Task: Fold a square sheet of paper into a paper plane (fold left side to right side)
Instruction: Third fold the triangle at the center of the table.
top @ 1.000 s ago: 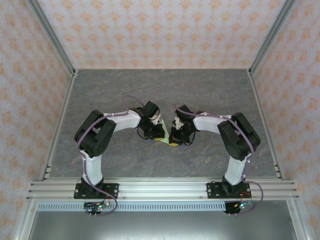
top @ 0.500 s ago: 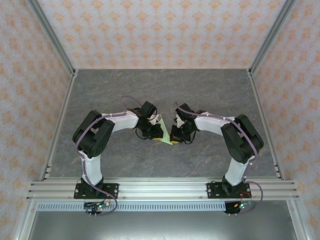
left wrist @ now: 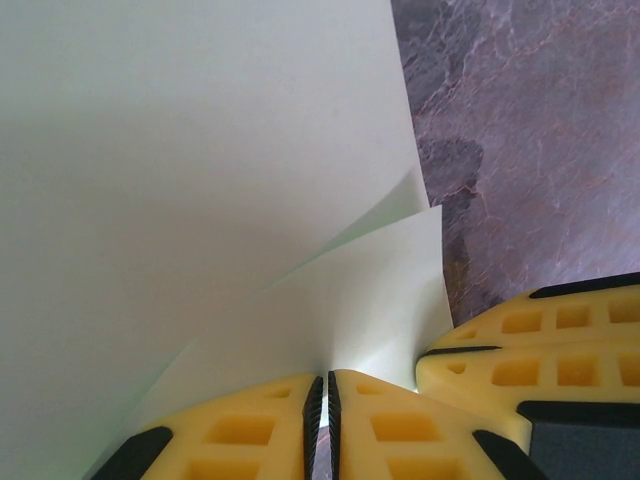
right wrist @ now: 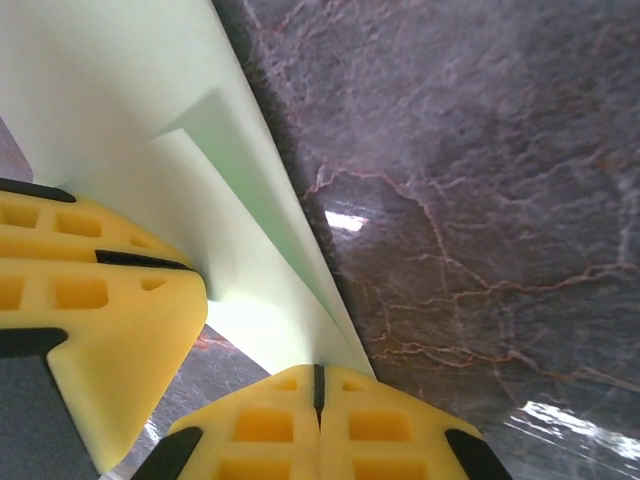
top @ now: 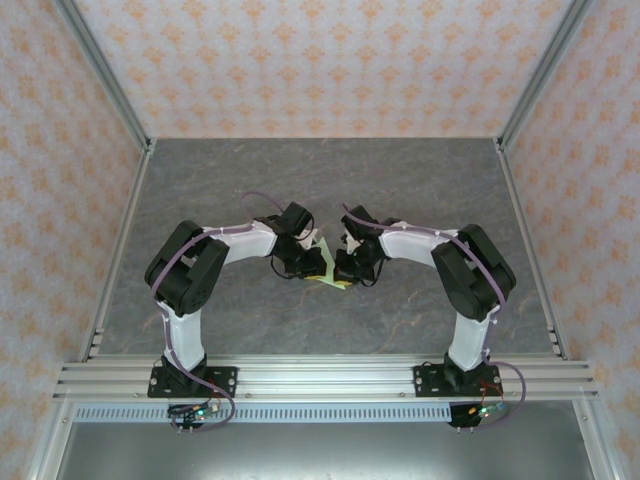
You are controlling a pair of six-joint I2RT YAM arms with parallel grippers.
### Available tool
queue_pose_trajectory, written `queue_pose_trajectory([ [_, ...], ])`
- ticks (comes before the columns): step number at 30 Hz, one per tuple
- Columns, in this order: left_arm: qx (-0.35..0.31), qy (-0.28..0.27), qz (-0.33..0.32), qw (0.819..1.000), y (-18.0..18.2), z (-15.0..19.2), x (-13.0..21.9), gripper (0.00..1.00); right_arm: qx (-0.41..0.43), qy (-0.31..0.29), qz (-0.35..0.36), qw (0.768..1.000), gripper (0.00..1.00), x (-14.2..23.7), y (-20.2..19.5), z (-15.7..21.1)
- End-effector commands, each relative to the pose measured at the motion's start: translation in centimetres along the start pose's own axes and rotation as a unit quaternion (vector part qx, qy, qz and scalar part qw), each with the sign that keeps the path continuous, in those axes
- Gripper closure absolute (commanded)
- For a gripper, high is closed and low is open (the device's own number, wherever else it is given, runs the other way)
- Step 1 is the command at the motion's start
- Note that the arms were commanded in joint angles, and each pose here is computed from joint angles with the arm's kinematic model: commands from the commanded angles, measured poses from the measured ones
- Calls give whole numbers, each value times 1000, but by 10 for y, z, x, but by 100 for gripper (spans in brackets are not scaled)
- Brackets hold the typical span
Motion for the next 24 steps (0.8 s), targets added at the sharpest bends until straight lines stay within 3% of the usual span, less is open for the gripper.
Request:
queue_pose_trajectory([
  [1,19,8,-79,997,40,8,5,85,-26,12,85,996,100,-11,-38,8],
  [8,16,-2,-96,995,56,7,25,85,-32,32,129,991,100,-14,-64,22],
  [17,23,-6,-126,992,87,6,46,85,-21,36,151,988,100,-10,-69,24],
  [24,12,-50,-83,995,57,-7,74,84,-19,27,141,989,100,-8,-63,19],
])
Point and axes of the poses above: each hand's point on the last joint's axis, 136 mm out from that joint toward the fingers, its own x axis back along the fingers, its own y axis along the line the jaws close on, z = x × y, the point moved 2 cm from there along x, back along the fingers, and after that the axes turned 7 degrees about -x, right-handed, at the moved point
